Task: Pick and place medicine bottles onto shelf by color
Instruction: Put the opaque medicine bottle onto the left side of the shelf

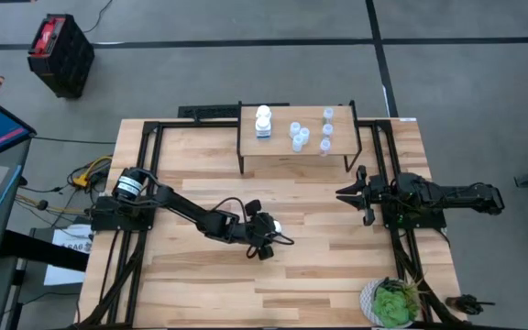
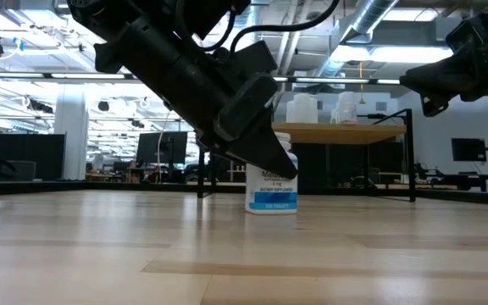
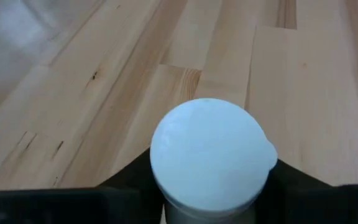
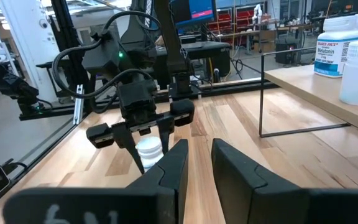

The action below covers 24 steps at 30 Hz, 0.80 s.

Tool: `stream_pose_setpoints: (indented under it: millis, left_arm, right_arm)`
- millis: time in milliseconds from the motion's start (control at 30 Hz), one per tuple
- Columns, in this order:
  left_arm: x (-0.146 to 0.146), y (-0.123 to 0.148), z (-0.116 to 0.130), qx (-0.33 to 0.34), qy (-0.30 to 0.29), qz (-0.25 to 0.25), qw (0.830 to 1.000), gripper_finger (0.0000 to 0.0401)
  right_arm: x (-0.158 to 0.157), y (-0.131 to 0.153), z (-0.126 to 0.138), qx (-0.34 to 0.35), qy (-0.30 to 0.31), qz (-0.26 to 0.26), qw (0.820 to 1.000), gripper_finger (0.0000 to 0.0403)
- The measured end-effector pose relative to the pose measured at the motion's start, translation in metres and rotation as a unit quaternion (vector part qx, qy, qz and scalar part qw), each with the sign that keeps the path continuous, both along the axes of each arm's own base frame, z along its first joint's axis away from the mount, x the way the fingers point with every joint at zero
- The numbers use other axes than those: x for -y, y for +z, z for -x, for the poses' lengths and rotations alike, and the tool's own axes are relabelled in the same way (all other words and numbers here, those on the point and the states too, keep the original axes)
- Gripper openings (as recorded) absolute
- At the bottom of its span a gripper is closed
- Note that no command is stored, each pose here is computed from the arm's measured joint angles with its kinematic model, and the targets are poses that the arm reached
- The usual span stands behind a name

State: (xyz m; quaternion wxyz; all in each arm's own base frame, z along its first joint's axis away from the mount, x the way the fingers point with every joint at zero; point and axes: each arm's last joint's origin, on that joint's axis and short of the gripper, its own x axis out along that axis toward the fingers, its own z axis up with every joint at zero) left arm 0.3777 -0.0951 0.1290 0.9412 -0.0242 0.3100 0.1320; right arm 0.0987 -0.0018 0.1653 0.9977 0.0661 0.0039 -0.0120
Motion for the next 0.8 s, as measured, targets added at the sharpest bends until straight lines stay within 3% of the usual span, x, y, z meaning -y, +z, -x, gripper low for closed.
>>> stream_pose_setpoints:
  millis: [133,300,567,700,800]
  left_arm:
    - [-0.001,0.009,0.001,0.005,-0.011,0.014,1.0,0.0123]
    - [-0.019,0.057,0.011,0.024,-0.029,0.005,0.999,0.0123]
    - [-0.083,0.144,0.059,0.032,0.005,-0.079,0.996,0.0138]
    - [-0.116,0.167,0.074,0.057,0.006,-0.083,0.995,0.0124]
    - [-0.138,0.171,0.077,0.061,-0.008,-0.085,0.995,0.0124]
  right_arm:
    - [0.0,0.0,0.0,0.0,0.0,0.0,1.0,0.0097]
    - [0.0,0.0,0.0,0.0,0.0,0.0,1.0,0.0097]
    - [0.0,0.0,0.0,0.0,0.0,0.0,1.0,0.0097]
    - [0.0,0.0,0.0,0.0,0.0,0.0,1.0,0.0097]
    - [0.0,0.0,0.0,0.0,0.0,0.0,1.0,0.0097]
